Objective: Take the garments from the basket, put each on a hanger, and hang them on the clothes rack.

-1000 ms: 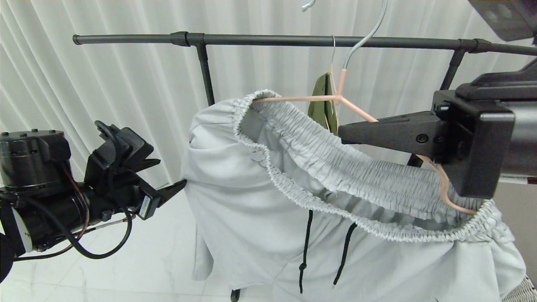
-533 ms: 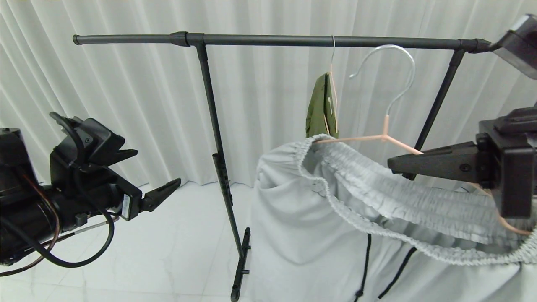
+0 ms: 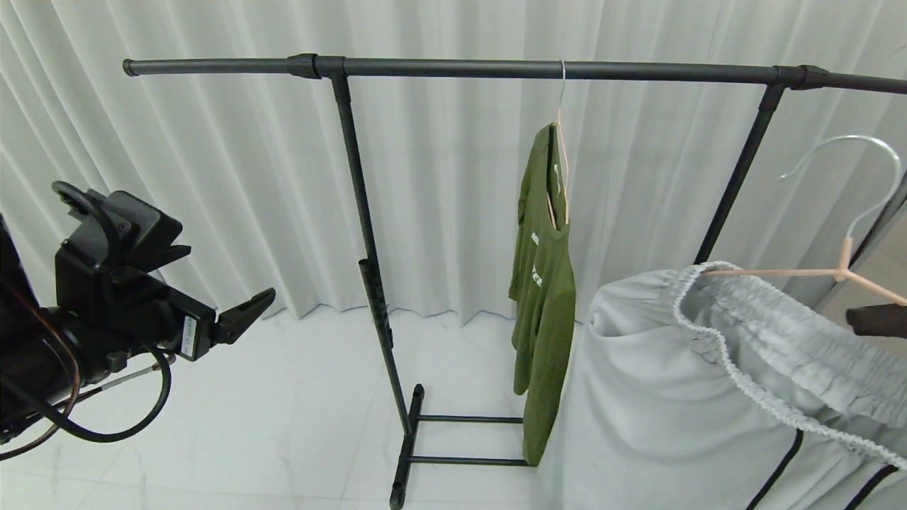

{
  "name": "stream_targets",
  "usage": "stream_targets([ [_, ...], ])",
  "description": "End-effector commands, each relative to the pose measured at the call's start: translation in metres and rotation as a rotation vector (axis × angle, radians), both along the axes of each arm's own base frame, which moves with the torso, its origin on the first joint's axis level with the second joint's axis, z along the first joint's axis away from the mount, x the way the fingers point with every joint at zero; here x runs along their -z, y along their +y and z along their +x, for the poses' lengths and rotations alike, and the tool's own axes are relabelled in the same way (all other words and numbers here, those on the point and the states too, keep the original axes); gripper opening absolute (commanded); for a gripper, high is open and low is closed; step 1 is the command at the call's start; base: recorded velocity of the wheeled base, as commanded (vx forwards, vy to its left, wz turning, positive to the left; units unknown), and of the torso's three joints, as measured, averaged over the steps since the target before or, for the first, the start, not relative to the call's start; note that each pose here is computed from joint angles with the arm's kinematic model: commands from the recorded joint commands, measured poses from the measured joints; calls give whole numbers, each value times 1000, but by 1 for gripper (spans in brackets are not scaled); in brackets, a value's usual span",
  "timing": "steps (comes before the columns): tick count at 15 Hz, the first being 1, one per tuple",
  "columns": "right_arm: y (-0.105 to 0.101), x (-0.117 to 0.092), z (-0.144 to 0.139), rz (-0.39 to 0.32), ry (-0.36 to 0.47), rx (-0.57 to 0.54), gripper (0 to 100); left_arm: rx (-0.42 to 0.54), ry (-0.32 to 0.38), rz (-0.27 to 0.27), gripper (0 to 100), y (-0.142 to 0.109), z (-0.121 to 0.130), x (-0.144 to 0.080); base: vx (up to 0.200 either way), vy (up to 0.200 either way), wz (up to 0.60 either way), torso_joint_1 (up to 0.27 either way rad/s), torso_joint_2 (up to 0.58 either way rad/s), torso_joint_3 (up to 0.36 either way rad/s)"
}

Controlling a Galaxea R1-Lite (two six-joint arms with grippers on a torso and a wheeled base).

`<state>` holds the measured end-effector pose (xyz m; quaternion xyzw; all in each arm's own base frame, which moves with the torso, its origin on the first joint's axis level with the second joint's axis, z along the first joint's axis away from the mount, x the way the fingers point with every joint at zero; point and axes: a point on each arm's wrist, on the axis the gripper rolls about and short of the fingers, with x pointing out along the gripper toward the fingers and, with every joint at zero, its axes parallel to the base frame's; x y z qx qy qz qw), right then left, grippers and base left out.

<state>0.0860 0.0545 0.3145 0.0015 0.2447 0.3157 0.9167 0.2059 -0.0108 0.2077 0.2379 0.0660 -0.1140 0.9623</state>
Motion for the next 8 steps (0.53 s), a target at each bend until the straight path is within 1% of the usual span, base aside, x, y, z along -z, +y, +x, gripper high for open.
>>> stream_targets([
  [1,-19,-2,-12,2,-28,120,0,-9,-5,0,100,2,3,2,0,0,0,0,0,0],
  [3,-28,0,-8,-40,-44,218,0,-21,-39,2,100,2,8,1,0,0,0,0,0,0],
  [4,-31,0,-4,-71,-52,251,0,-30,-48,3,100,2,10,1,0,0,0,0,0,0],
  [5,-35,1,3,-118,-61,287,0,-40,-53,4,100,3,10,2,0,0,0,0,0,0],
  [6,-38,2,8,-144,-62,303,0,-40,-56,4,100,2,9,1,0,0,0,0,0,0],
  [8,-37,2,13,-139,-67,295,0,-39,-61,6,100,2,9,0,0,0,0,0,0,0],
])
